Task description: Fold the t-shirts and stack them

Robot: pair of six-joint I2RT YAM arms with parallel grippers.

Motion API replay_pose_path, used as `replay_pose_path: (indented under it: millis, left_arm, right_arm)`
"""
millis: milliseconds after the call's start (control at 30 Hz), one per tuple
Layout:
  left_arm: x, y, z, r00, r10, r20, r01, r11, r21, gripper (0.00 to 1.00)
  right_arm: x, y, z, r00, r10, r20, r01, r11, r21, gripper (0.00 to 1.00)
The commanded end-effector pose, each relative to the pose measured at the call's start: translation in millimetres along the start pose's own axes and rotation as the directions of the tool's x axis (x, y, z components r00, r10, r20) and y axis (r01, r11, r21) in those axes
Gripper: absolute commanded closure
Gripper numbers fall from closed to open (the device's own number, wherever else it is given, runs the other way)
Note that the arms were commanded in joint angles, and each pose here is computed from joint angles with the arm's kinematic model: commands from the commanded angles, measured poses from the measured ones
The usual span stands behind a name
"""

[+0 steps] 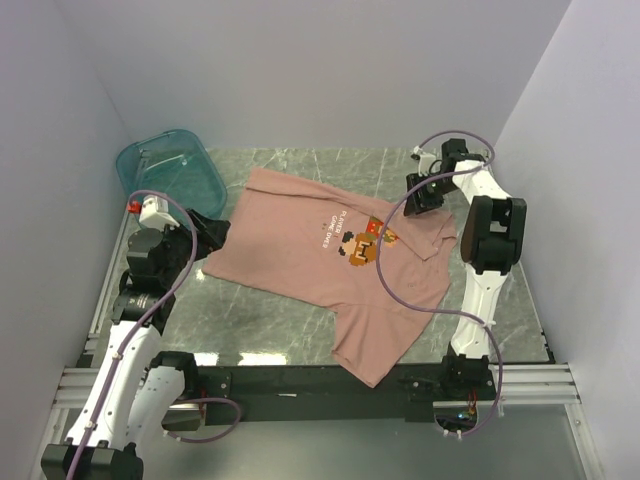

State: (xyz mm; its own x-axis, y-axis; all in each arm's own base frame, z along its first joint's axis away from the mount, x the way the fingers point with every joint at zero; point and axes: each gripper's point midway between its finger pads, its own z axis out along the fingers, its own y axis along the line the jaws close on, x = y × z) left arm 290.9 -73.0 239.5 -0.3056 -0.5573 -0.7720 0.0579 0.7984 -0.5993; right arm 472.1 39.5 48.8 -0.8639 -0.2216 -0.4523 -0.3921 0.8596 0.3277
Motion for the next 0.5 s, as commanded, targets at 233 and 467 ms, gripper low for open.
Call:
replay_pose_path:
  millis: [233, 467]
  left_arm:
    - [-6.0, -6.4, -2.1, 1.0, -0.015, 0.024, 0.014, 1.0, 0.028, 0.19]
    - [-6.5, -7.0, -3.0, 1.0, -0.016, 0.027, 0.015, 0.999, 0.03, 0.19]
  right_arm:
    - [-4.4, 4.3, 8.8, 1.0, -0.009, -0.028, 0.009, 1.0, -0.009, 0.65]
    - [-2.7, 15.5, -1.6, 0.999, -0.041, -0.008, 0.041, 0.999, -0.036, 1.0]
